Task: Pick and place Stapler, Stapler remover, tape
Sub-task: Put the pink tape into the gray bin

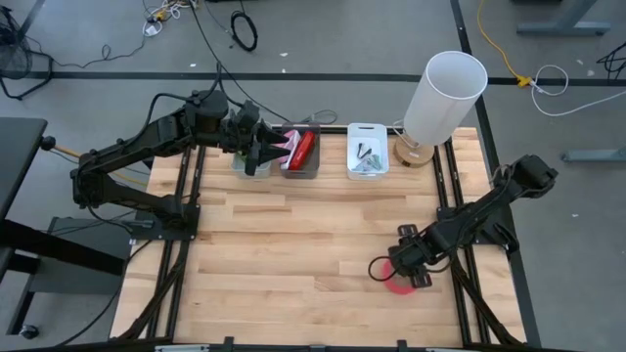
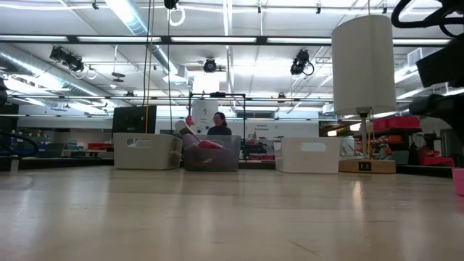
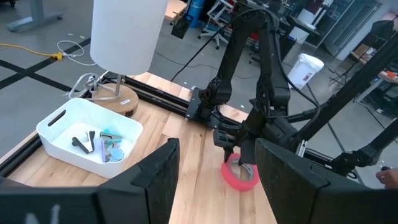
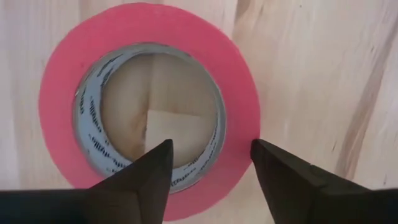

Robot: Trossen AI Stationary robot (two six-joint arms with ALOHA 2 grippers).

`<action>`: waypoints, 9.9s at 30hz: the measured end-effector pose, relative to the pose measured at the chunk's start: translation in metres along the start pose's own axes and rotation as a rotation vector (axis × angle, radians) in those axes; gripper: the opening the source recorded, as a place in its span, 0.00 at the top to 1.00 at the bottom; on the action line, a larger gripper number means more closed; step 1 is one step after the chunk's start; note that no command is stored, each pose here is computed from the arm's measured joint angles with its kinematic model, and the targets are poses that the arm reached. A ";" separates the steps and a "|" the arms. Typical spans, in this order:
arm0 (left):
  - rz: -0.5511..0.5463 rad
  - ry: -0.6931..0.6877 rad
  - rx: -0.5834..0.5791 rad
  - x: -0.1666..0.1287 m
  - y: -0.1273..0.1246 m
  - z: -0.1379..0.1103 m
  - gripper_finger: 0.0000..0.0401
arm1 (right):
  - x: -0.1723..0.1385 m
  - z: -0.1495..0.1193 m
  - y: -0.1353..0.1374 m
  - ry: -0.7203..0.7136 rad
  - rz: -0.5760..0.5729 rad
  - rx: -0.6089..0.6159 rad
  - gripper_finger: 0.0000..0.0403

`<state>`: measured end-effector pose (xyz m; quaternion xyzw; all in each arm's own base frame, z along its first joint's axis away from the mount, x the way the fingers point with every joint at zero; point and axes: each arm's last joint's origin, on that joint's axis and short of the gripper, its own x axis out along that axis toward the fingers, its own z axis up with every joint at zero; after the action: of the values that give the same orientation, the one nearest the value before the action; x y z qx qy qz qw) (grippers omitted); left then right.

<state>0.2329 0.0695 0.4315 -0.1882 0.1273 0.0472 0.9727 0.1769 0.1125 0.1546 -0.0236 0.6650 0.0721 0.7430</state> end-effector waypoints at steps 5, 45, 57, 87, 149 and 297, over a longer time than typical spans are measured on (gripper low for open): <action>0.000 0.000 -0.002 0.000 0.000 0.000 0.47 | -0.006 0.002 0.001 -0.004 0.014 0.048 0.46; 0.010 -0.004 -0.001 0.000 0.000 0.000 0.47 | 0.012 -0.004 -0.004 -0.136 -0.011 0.103 0.67; 0.010 -0.004 -0.002 0.000 0.000 0.000 0.47 | 0.009 0.006 -0.005 -0.201 0.019 0.162 0.79; 0.001 -0.032 0.006 0.000 -0.001 0.003 0.47 | -0.150 0.107 -0.091 -0.752 -0.562 0.455 0.79; 0.258 -0.078 0.101 0.070 -0.011 -0.015 0.20 | -0.226 0.126 -0.133 -1.101 -0.999 0.604 0.79; 0.573 1.107 0.353 0.012 0.115 -0.076 0.70 | -0.242 0.113 -0.118 -1.143 -0.901 0.422 0.47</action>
<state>0.2107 0.1477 0.3194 0.0196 0.6610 0.1793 0.7284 0.2793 -0.0073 0.4005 -0.1092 0.1019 -0.3664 0.9184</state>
